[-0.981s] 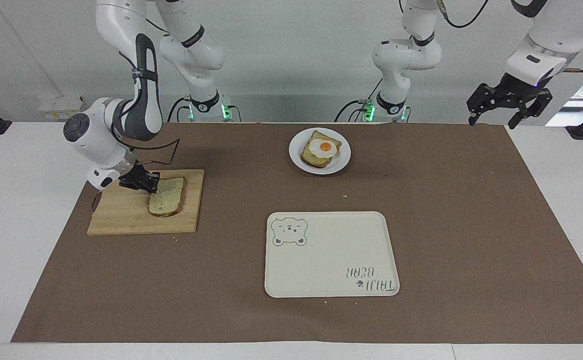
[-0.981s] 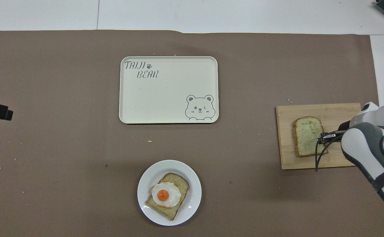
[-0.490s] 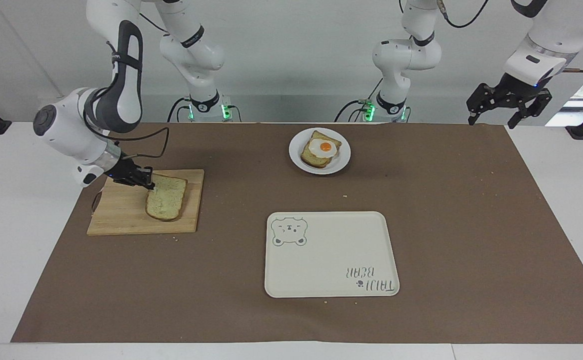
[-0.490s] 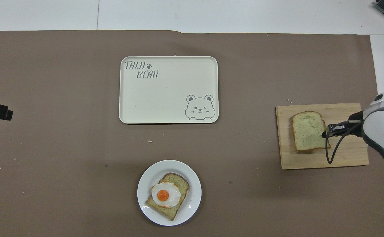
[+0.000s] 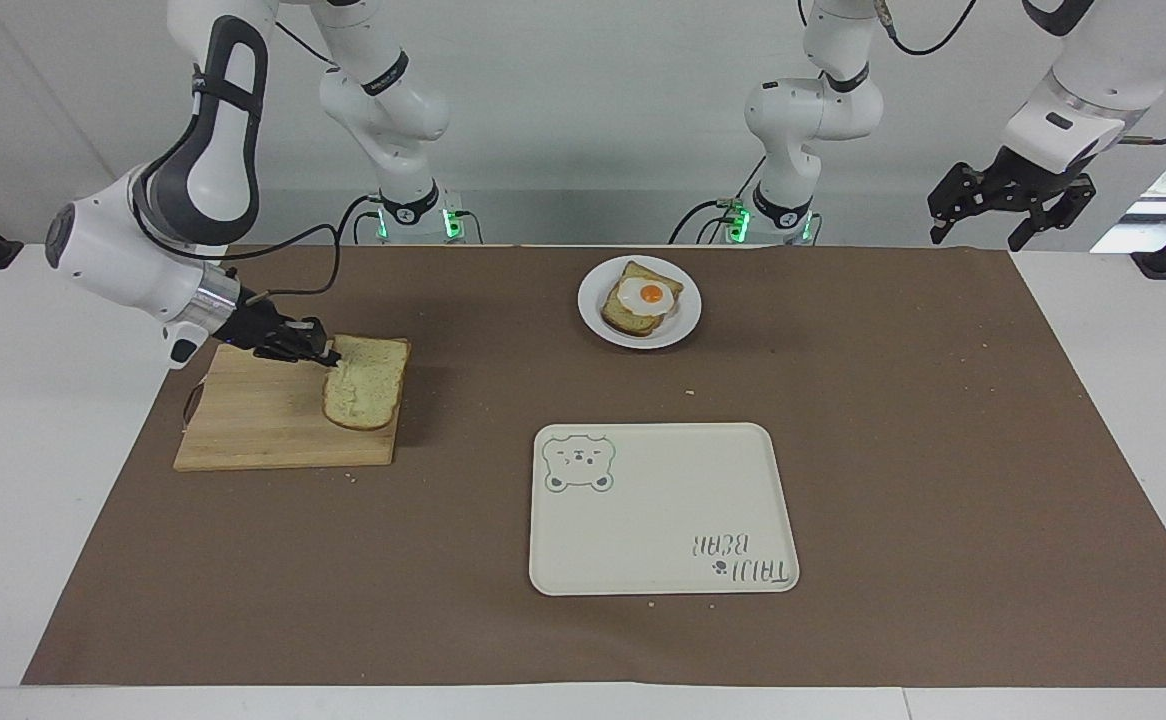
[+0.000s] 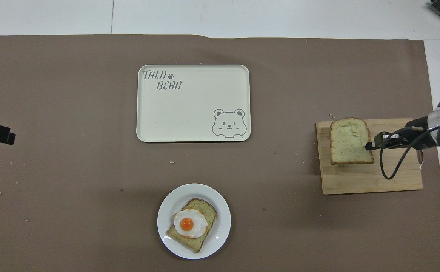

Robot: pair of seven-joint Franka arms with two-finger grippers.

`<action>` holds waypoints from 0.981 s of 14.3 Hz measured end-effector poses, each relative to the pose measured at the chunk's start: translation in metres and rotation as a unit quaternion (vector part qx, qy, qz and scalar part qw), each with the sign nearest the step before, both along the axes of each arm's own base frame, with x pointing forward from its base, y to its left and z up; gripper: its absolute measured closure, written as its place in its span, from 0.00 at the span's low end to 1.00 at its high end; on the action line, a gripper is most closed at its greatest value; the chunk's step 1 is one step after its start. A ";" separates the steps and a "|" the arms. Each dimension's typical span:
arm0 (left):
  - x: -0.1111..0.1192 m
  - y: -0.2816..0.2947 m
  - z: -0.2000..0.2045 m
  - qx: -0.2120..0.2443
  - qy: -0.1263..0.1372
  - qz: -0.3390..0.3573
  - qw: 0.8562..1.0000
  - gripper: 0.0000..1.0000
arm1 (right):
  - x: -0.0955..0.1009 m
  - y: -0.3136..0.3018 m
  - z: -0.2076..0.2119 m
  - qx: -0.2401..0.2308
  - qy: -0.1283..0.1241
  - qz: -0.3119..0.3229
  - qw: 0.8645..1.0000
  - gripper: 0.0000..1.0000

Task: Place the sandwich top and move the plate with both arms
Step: 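Grasp the bread slice edge with the right gripper and lift it, then carry the bread slice with the right gripper over the egg toast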

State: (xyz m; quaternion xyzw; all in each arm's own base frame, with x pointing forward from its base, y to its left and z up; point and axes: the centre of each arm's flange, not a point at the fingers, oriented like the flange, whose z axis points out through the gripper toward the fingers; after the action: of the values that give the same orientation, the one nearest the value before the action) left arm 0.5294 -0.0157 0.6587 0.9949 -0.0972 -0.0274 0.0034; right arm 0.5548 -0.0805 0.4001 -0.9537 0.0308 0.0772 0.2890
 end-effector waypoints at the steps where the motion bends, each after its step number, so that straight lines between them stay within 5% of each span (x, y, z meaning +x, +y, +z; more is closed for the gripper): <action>1: 0.000 -0.004 0.000 0.000 0.000 -0.003 1.000 0.00 | 0.002 0.015 0.001 0.012 0.001 0.007 1.000 0.96; 7: -0.002 -0.011 0.000 0.000 0.007 -0.010 1.000 0.00 | 0.011 0.153 -0.002 0.034 0.002 0.009 0.999 0.96; 14: -0.004 -0.017 0.000 -0.002 0.010 -0.015 1.000 0.00 | -0.031 0.274 -0.016 0.019 0.013 -0.068 0.997 0.96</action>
State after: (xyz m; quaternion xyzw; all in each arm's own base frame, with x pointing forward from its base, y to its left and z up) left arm 0.5259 -0.0329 0.6585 0.9929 -0.1126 -0.0368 0.0060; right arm 0.5236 0.1936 0.3842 -0.9426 0.0976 0.0708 0.3114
